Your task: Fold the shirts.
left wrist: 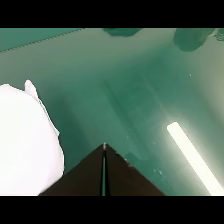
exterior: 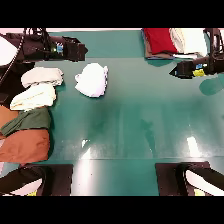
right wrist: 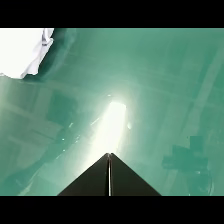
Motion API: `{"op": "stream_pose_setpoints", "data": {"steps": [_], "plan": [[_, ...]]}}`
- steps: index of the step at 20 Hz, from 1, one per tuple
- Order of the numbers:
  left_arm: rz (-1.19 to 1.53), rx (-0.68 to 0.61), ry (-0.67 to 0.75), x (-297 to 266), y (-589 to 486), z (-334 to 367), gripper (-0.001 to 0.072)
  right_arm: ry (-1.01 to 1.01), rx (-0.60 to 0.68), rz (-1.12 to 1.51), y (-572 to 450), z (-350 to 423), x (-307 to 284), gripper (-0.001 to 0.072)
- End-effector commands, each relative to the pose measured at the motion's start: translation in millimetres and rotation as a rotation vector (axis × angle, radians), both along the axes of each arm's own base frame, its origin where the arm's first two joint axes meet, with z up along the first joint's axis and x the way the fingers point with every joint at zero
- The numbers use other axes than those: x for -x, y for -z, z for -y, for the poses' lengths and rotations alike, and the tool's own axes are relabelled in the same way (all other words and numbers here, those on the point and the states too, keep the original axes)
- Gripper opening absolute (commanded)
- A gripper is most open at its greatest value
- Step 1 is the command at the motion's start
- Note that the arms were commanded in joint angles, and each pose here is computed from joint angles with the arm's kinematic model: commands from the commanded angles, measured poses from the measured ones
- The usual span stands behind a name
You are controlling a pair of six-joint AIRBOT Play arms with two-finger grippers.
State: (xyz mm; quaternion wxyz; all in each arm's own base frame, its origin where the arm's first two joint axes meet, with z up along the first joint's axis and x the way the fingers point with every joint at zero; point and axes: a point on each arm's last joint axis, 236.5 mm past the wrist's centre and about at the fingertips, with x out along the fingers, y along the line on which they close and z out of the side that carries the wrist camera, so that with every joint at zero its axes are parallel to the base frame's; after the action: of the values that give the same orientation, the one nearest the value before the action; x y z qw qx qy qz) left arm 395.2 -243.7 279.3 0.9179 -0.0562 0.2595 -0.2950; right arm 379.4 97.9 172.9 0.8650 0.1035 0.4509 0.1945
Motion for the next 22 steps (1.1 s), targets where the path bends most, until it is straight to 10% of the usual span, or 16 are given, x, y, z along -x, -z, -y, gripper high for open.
{"op": "stream_pose_setpoints", "data": {"steps": [1,22], "plan": [[0.001,0.000,0.000,0,0,0,0.0026,0.000,0.000,-0.004,1,0,0,0.0013],[0.098,-0.016,-0.047,-16,-14,-10,0.0026,-0.001,-0.003,-0.007,2,-1,0,0.0013]]}}
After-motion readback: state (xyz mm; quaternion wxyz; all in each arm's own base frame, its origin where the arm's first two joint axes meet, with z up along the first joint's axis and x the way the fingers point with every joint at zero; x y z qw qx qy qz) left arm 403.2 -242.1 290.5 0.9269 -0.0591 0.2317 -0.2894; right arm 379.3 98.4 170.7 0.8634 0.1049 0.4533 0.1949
